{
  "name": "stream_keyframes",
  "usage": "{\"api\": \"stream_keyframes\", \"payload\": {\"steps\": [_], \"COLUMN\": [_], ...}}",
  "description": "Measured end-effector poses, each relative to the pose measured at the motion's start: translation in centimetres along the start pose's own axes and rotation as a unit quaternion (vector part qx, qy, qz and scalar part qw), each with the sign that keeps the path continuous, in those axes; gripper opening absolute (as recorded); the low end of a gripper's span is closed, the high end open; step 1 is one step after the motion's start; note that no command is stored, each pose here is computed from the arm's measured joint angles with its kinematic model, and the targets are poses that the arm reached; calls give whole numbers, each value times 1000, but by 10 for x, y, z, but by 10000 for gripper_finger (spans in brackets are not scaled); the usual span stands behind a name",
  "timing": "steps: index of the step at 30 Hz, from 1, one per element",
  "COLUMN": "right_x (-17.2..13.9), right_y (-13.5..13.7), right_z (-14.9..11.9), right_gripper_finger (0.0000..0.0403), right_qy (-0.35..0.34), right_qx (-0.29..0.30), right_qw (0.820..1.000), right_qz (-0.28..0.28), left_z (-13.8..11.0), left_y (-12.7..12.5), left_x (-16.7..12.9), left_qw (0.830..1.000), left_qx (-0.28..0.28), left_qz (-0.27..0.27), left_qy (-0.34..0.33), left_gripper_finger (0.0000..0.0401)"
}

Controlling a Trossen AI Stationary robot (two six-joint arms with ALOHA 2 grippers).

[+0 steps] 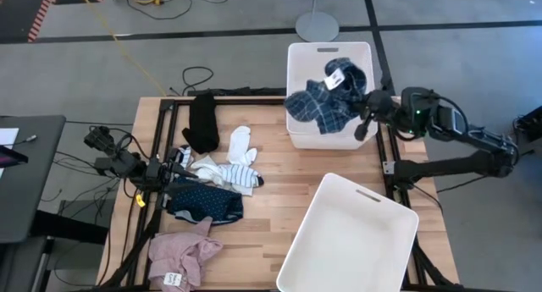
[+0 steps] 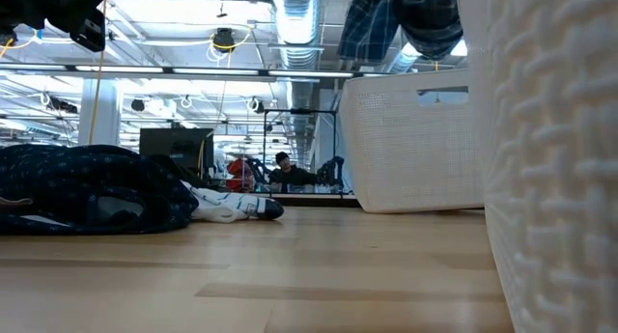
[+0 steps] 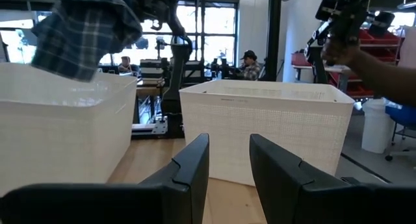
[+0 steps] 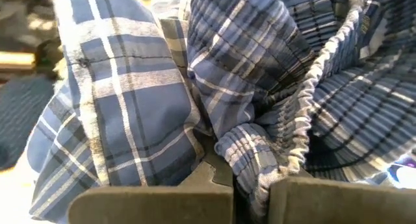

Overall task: Sort clothes
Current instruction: Put the blue checkered shorts into the bottom white laundry bin

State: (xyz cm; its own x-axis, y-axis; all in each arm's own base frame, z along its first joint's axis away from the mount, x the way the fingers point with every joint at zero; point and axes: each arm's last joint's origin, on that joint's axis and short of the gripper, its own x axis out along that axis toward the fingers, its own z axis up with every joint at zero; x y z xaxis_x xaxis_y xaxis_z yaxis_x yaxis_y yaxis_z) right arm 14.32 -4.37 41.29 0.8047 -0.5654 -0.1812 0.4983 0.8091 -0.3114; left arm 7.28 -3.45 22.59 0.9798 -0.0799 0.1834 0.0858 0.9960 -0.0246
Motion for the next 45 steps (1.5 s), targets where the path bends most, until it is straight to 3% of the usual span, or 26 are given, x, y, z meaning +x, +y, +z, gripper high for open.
{"api": "stream_keyframes", "payload": {"steps": [3,5,10,16,24,32,45], "right_x": [0,-3,-17,-33,-55,-69,-58], "right_y": [-4,-5,0,14,33,63,150], "right_z": [-3,-2,1,0,-6,-4,-21], "right_gripper_finger": [16,16,16,16,16,16,16], "right_qy": [-10,-26,-70,-72,-39,-21,135], "right_qx": [6,12,31,37,62,65,-13], "right_qw": [1000,1000,990,973,941,893,868], "right_qz": [-15,5,115,216,331,445,478], "left_z": [0,0,0,0,0,0,0], "left_y": [0,0,0,1,1,2,5], "left_x": [0,0,0,0,0,0,0], "left_qw": [1000,1000,1000,1000,1000,999,995], "left_qx": [-4,-6,-4,-3,-10,-20,-46], "left_qz": [0,0,2,12,14,36,84], "left_qy": [0,0,0,1,1,2,3], "left_gripper_finger": [105,105,105,105,105,105,105]}}
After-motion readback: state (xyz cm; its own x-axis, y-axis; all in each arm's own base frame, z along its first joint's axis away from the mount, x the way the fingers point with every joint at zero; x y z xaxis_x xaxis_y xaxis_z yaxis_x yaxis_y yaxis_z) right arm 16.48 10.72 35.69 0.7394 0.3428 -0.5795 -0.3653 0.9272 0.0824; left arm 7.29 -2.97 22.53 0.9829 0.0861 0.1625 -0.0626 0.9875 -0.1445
